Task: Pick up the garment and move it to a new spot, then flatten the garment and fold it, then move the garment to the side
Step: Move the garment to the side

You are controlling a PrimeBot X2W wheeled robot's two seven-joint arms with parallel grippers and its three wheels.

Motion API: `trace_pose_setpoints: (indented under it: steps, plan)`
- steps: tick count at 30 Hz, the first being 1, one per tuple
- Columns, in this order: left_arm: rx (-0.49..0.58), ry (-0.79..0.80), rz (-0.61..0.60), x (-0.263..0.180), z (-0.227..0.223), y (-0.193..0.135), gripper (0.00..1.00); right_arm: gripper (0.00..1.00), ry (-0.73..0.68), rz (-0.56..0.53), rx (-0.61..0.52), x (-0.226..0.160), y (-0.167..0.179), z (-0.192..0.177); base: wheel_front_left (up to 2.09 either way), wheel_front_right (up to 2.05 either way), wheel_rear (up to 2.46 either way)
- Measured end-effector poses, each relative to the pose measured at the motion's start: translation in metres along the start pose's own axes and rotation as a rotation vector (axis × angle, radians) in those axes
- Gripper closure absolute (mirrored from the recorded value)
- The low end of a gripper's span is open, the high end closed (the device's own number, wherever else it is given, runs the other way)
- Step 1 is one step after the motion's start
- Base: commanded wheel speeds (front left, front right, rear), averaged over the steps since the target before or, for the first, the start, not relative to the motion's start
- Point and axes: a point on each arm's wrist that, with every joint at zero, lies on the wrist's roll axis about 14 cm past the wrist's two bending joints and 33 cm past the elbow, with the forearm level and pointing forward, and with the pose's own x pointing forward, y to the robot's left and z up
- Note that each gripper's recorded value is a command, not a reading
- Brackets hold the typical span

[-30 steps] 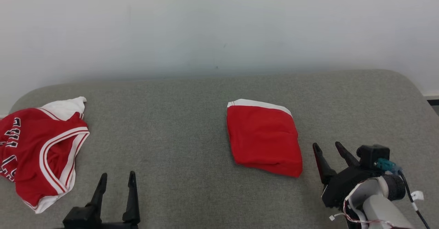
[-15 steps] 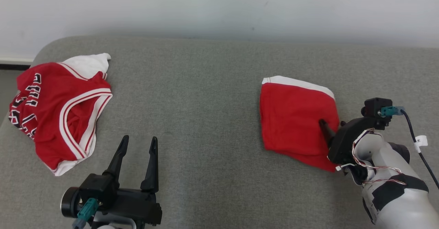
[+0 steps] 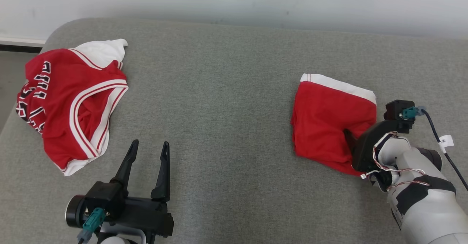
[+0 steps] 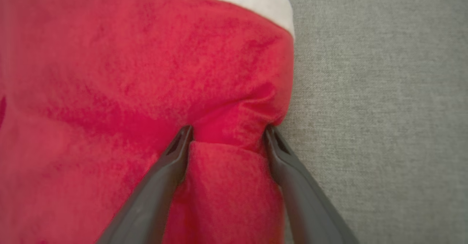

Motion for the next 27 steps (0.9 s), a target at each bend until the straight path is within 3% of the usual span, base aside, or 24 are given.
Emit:
trace_pose_setpoints:
  steps: [1,2,3,7,12,19,27]
  plan:
    - [-0.001,0.001,-0.003,0.001,0.0,-0.001,0.0,0.0,0.004,-0.004,-0.006,-0.001,-0.001,-0.001,0.0,0.0,0.0]
    - [-0.002,0.002,-0.007,0.001,-0.001,-0.002,0.0,0.27,0.009,-0.006,-0.013,-0.001,-0.001,-0.001,0.0,0.0,0.0]
    - [-0.005,0.005,-0.017,0.003,-0.003,-0.005,0.0,1.0,0.013,-0.013,-0.039,-0.002,-0.004,-0.001,0.0,0.0,0.0]
    - [-0.007,0.004,-0.028,0.008,-0.004,-0.009,0.0,1.0,0.031,-0.028,-0.15,-0.003,-0.007,0.0,0.0,0.0,0.0]
    - [-0.01,-0.014,-0.035,0.023,-0.002,-0.012,0.0,1.0,0.047,-0.062,-0.377,-0.008,-0.018,0.01,0.0,0.0,0.0]
    - [-0.025,-0.052,-0.088,0.052,0.0,-0.032,0.0,1.0,0.026,-0.235,-0.588,-0.042,-0.101,0.04,0.0,0.0,0.0]
    - [-0.054,-0.075,-0.225,0.082,-0.009,-0.083,0.0,1.0,0.035,-0.406,-0.679,-0.09,-0.198,0.05,0.0,0.0,0.0]
